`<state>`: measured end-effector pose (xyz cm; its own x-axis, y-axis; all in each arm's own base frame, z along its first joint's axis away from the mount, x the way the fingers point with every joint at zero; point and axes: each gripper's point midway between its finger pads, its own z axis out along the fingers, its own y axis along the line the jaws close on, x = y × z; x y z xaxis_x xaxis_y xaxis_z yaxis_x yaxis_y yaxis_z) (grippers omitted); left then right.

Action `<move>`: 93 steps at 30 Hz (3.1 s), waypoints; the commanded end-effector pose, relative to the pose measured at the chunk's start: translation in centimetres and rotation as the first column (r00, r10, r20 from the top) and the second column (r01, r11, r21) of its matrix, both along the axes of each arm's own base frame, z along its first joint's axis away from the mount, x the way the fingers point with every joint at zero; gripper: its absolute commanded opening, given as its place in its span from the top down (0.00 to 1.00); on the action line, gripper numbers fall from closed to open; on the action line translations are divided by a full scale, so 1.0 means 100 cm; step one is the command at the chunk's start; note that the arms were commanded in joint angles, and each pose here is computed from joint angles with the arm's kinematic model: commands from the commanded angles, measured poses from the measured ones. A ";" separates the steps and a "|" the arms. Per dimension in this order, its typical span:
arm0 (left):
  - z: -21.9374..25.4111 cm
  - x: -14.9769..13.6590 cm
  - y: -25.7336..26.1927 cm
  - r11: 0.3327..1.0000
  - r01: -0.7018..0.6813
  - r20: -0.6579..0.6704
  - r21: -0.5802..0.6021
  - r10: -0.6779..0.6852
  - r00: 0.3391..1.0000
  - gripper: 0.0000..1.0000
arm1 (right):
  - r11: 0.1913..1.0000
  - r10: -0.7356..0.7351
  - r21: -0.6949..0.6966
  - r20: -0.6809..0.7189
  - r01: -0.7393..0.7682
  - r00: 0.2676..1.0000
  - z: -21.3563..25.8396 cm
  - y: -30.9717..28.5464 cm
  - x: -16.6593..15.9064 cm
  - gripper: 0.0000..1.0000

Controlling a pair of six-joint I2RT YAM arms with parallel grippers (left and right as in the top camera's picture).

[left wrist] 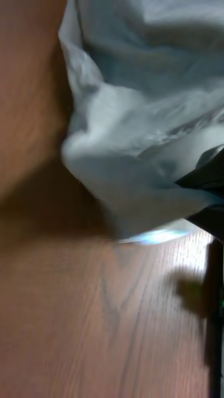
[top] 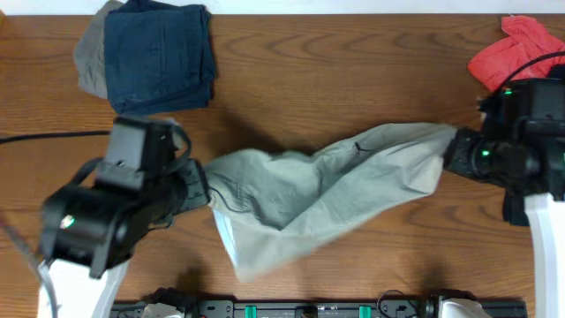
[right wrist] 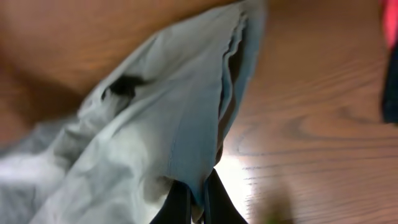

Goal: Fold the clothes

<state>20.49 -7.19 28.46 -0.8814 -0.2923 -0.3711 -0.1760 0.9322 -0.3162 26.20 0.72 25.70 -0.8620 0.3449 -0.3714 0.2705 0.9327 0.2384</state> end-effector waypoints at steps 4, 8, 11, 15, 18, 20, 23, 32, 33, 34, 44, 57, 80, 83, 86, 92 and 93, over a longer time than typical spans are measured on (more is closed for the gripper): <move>0.045 -0.004 0.006 1.000 -0.008 0.120 -0.006 0.009 0.993 0.94 | 0.997 -0.011 -0.072 0.148 0.022 0.989 0.049 -0.013 -0.011 0.94; 0.043 -0.006 0.006 1.000 -0.009 0.101 -0.001 0.009 0.995 0.94 | 0.996 -0.020 -0.087 0.145 0.032 0.989 0.050 -0.015 -0.019 0.95; 0.036 -0.007 0.007 1.000 -0.009 0.060 0.011 0.008 0.998 0.94 | 0.995 -0.023 -0.092 0.123 0.035 0.992 0.046 -0.016 -0.022 0.99; 0.028 -0.004 0.006 1.000 -0.007 0.013 0.025 0.007 1.000 0.94 | 0.995 -0.027 -0.090 0.128 0.038 0.991 0.047 -0.017 -0.021 0.99; 0.022 0.001 0.008 0.999 -0.012 -0.012 0.049 0.013 1.000 0.94 | 0.995 -0.027 -0.090 0.141 0.040 0.990 0.048 -0.017 -0.018 0.99; 0.017 0.007 0.012 0.996 -0.026 -0.025 0.083 0.029 0.999 0.94 | 0.995 -0.029 -0.094 0.149 0.044 0.988 0.050 -0.018 -0.016 0.99; 0.009 0.020 0.013 0.993 -0.036 -0.044 0.116 0.042 0.998 0.94 | 0.989 -0.073 -0.114 0.153 0.091 0.985 0.050 -0.025 -0.015 0.99; -0.037 0.092 -0.006 0.991 -0.029 -0.105 0.134 0.043 0.993 0.94 | 0.984 -0.102 -0.132 0.126 0.118 0.987 0.035 -0.032 0.002 0.99; -0.045 0.100 -0.008 0.990 -0.027 -0.118 0.138 0.043 0.992 0.94 | 0.984 -0.103 -0.135 0.122 0.120 0.987 0.030 -0.033 0.006 0.99; -0.053 0.108 -0.011 0.989 -0.025 -0.132 0.143 0.044 0.990 0.94 | 0.982 -0.108 -0.142 0.120 0.125 0.987 0.026 -0.035 0.011 0.99; -0.146 0.168 -0.024 0.989 -0.015 -0.275 0.146 0.055 0.960 0.94 | 0.934 -0.327 -0.167 -0.048 0.315 0.944 -0.049 -0.066 0.042 0.99; -0.173 0.103 -0.072 0.988 0.137 -0.544 0.070 -0.077 0.835 0.94 | 0.895 -0.436 -0.187 -0.171 0.406 0.883 -0.113 -0.110 0.065 0.98; -0.207 -0.004 -0.109 0.918 0.372 -0.743 0.135 -0.154 0.651 0.94 | 0.894 -0.437 -0.202 -0.204 0.399 0.876 -0.119 -0.123 0.057 0.01; -0.212 -0.014 -0.106 0.911 0.387 -0.764 0.143 -0.147 0.629 0.93 | 0.903 -0.420 -0.187 -0.207 0.386 0.884 -0.120 -0.120 0.058 0.01; -0.216 -0.023 -0.105 0.902 0.405 -0.777 0.148 -0.147 0.613 0.73 | 0.931 -0.361 -0.136 -0.208 0.339 0.909 -0.120 -0.111 0.064 0.01; -0.217 -0.026 -0.107 0.897 0.417 -0.780 0.149 -0.153 0.607 0.54 | 0.936 -0.348 -0.129 -0.224 0.326 0.910 -0.123 -0.106 0.061 0.01; -0.217 -0.027 -0.108 0.899 0.415 -0.781 0.142 -0.156 0.604 0.53 | 0.936 -0.349 -0.129 -0.228 0.327 0.909 -0.124 -0.106 0.060 0.01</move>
<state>17.92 -17.95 6.52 -0.9064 0.0306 0.4212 0.0707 0.9943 0.0799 32.50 -10.17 13.86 -0.7500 0.6210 -0.2278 0.6283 0.7765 0.0478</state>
